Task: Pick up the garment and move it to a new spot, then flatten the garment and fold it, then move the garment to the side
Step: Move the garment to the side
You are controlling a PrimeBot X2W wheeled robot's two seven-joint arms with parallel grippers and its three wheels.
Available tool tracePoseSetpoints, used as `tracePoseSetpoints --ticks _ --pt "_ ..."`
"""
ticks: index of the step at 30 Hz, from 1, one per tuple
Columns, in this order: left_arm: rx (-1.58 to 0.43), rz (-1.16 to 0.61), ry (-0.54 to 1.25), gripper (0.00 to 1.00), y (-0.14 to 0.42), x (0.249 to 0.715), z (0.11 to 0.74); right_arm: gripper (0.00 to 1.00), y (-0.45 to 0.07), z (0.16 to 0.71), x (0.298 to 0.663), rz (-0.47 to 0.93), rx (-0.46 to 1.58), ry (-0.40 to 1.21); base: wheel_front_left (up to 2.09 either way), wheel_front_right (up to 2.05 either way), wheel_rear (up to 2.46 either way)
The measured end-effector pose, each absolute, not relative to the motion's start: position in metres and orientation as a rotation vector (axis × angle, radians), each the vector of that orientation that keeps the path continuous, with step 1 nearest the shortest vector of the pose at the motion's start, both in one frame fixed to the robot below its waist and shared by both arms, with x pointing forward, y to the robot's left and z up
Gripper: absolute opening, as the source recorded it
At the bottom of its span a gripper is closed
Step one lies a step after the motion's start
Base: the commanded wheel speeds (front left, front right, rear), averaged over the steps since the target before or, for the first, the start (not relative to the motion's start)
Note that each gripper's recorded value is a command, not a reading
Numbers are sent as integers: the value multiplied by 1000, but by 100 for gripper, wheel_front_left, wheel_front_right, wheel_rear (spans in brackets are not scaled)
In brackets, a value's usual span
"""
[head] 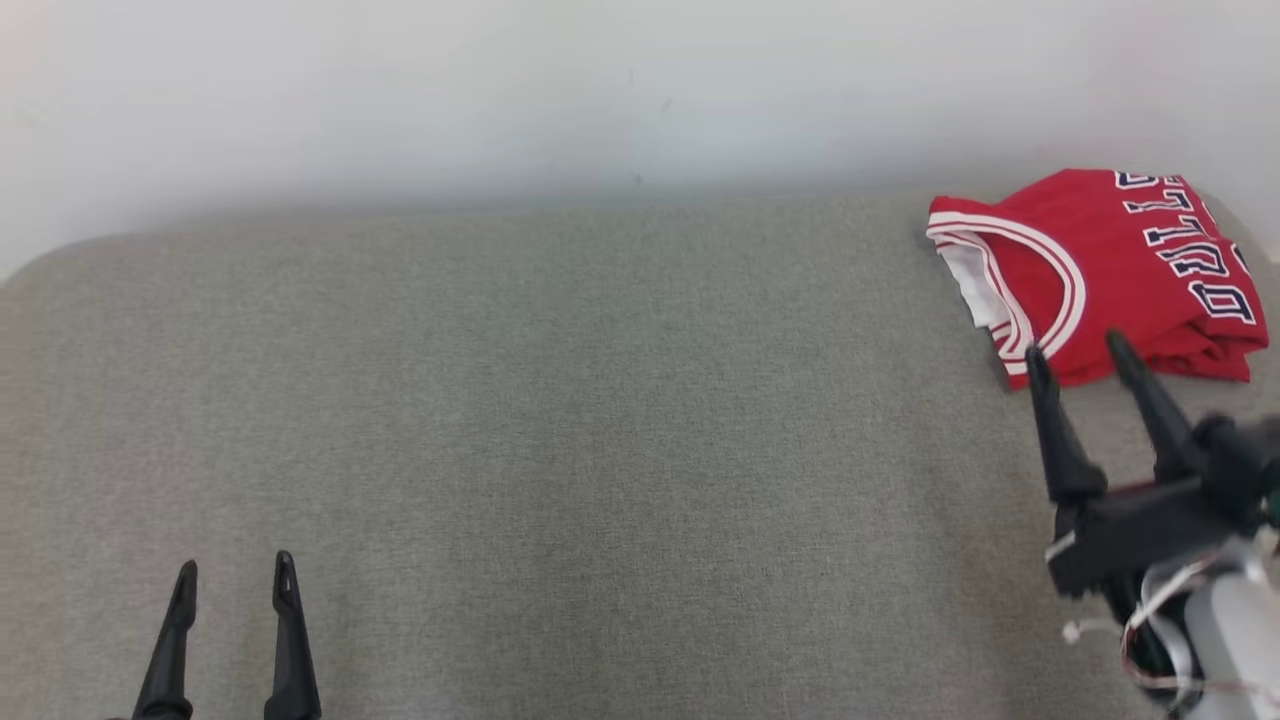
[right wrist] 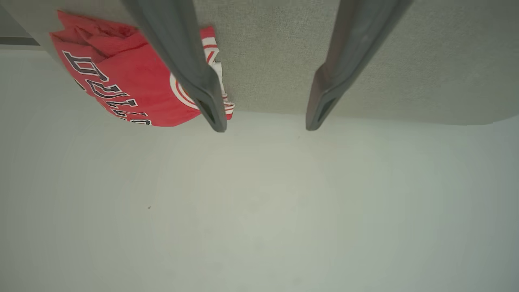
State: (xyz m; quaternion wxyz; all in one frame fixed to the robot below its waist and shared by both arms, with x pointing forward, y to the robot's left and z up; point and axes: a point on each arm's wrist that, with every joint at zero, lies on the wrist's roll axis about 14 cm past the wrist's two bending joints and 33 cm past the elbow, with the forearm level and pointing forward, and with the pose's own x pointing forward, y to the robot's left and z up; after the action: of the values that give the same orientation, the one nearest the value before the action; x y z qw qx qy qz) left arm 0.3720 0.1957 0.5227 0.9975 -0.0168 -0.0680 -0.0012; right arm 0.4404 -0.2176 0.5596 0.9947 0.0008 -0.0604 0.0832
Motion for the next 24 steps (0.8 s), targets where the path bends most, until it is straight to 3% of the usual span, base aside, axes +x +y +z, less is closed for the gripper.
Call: tracePoseSetpoints --ticks 15,24 --pt "-47 3 -138 100 198 355 524 100 -190 505 357 99 186 -12 0 0 0" --pt "-45 7 -129 100 200 350 521 100 -181 503 342 91 198 -31 0 0 0"
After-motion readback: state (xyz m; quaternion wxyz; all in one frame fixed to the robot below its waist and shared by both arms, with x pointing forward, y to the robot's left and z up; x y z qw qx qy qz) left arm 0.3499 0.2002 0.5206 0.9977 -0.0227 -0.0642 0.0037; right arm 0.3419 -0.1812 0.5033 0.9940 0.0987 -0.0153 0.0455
